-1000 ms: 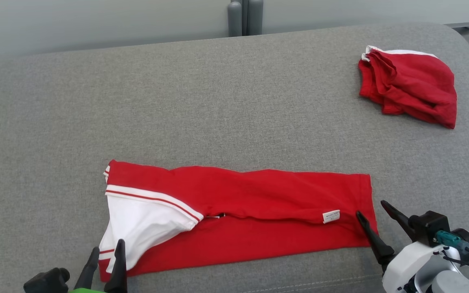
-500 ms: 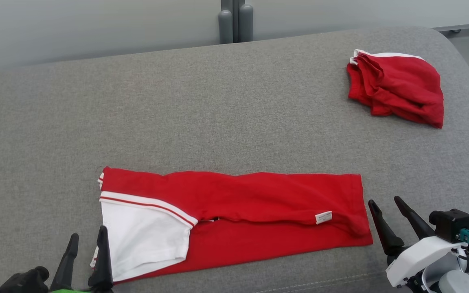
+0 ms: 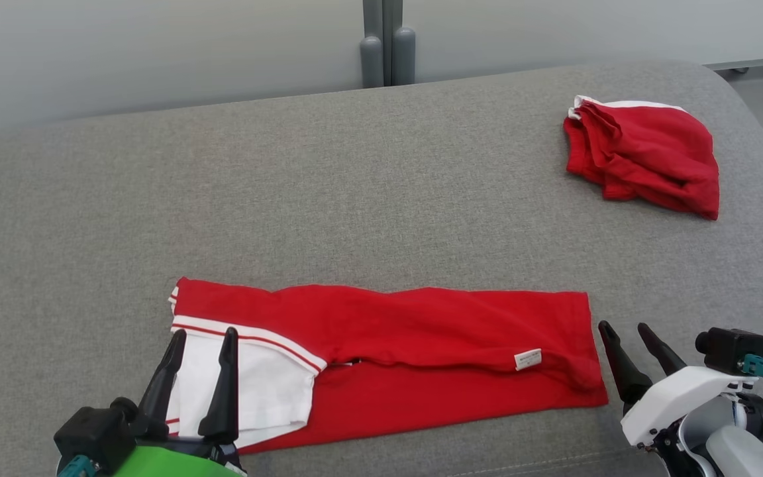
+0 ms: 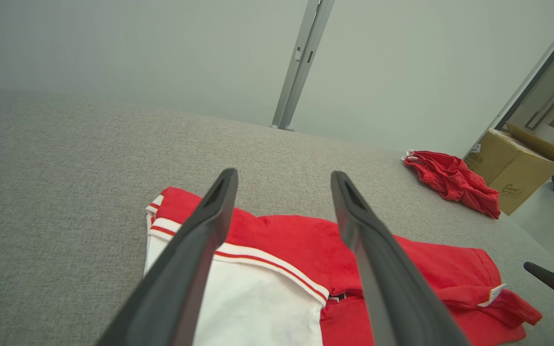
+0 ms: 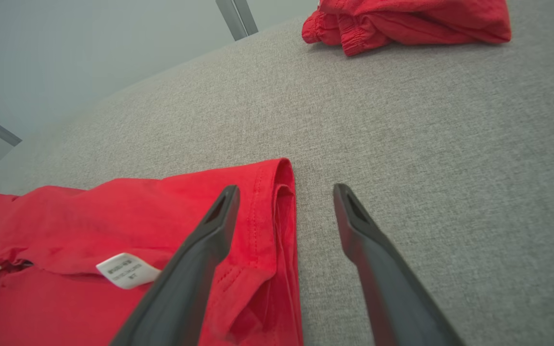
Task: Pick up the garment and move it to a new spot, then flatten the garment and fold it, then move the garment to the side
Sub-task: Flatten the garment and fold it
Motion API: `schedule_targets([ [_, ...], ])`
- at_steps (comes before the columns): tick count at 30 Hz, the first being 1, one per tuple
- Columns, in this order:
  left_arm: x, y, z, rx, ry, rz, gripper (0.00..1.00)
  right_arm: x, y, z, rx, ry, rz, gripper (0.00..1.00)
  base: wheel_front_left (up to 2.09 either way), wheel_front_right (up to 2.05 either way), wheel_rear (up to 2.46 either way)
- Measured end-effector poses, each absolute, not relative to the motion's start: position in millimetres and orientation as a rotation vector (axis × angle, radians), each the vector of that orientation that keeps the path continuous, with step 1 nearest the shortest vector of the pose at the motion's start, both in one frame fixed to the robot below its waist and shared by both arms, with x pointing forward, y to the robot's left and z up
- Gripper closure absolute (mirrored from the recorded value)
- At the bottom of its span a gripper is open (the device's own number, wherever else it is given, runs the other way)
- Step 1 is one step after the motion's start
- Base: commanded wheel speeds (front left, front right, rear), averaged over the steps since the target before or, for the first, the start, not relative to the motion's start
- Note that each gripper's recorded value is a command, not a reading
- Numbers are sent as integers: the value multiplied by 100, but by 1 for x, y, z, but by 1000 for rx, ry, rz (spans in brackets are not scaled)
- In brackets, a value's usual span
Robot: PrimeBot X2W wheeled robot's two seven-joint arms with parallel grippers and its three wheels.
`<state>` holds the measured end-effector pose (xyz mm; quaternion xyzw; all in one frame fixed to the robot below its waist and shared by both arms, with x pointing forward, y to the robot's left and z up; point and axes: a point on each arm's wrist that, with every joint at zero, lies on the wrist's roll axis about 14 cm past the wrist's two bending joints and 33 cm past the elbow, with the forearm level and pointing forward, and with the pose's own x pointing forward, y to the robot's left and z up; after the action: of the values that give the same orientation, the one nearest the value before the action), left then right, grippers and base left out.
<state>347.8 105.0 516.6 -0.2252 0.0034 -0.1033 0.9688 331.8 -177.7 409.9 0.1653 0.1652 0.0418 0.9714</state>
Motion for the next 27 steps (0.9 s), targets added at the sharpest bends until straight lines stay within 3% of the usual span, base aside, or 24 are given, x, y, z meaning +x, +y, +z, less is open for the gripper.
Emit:
schedule_targets([
  [15,341,115,519,-478,-10,-144,0,328,-163,362,392,553,65,0,0,0,0],
  [20,342,127,519,-471,-15,-99,0,335,-144,361,418,570,122,0,0,0,0],
  [21,342,127,519,-471,-15,-97,0,336,-139,361,422,570,136,6,0,0,0],
  [22,342,127,519,-471,-16,-97,0,336,-137,361,424,574,144,35,0,0,0],
  [24,343,128,520,-472,-18,-96,0,337,-138,360,420,576,146,73,0,0,0],
  [26,343,128,520,-472,-19,-95,0,339,-139,361,419,571,144,100,0,0,0],
  [27,343,128,520,-472,-18,-93,0,340,-140,361,419,567,142,100,0,0,0],
])
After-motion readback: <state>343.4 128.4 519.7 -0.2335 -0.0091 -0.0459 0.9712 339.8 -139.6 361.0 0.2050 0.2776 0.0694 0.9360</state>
